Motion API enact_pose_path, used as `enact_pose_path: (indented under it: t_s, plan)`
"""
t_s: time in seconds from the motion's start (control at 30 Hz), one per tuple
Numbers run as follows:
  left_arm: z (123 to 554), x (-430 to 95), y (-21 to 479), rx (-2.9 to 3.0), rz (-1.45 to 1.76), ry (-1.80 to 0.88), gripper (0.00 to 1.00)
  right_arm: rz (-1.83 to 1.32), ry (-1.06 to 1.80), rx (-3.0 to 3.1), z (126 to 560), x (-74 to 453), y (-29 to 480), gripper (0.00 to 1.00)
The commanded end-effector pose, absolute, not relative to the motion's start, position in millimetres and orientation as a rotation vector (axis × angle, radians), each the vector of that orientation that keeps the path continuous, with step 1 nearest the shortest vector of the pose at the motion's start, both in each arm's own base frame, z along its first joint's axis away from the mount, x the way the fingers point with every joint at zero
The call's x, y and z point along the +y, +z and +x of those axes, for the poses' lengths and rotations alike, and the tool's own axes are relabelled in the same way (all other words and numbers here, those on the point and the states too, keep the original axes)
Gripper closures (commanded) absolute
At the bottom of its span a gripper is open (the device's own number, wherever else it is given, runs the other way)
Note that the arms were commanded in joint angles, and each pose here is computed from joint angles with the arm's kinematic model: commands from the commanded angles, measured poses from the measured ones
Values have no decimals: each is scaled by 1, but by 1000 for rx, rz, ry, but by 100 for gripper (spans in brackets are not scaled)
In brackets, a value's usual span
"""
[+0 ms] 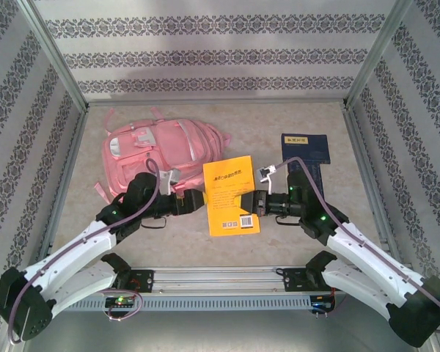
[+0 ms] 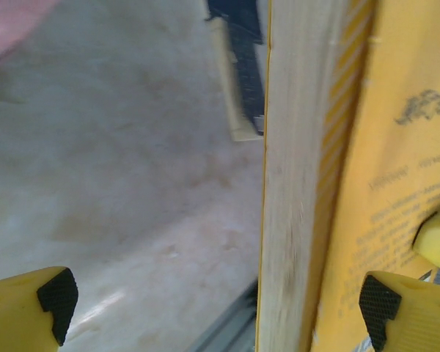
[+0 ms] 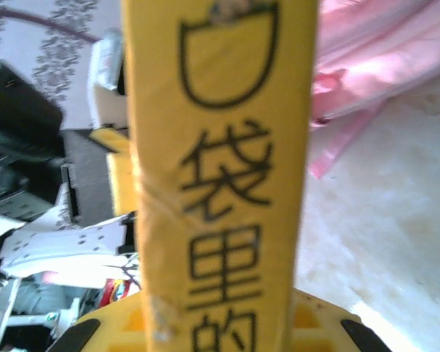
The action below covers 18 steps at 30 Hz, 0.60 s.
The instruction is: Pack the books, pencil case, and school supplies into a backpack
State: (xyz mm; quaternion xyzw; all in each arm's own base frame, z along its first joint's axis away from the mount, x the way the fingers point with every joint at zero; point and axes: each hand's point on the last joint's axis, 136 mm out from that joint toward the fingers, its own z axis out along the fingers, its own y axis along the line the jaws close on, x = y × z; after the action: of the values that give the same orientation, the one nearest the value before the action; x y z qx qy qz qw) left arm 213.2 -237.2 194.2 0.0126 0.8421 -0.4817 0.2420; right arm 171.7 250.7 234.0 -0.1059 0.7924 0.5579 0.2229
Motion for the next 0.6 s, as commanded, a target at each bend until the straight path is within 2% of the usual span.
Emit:
enact_pose_path:
  t_s: [0.0,0.37,0.57]
  plan:
    - [212,-263,262,2058,196,-1578,1,-468,1660,1991,154,256,292,100]
    - [188,-281,313,1837,402,-1789,14,-562,1774,1815,136,257,337,100]
    - [178,-290,329,1744,472,-1856,42,-558,1769,1792,138,256,344,100]
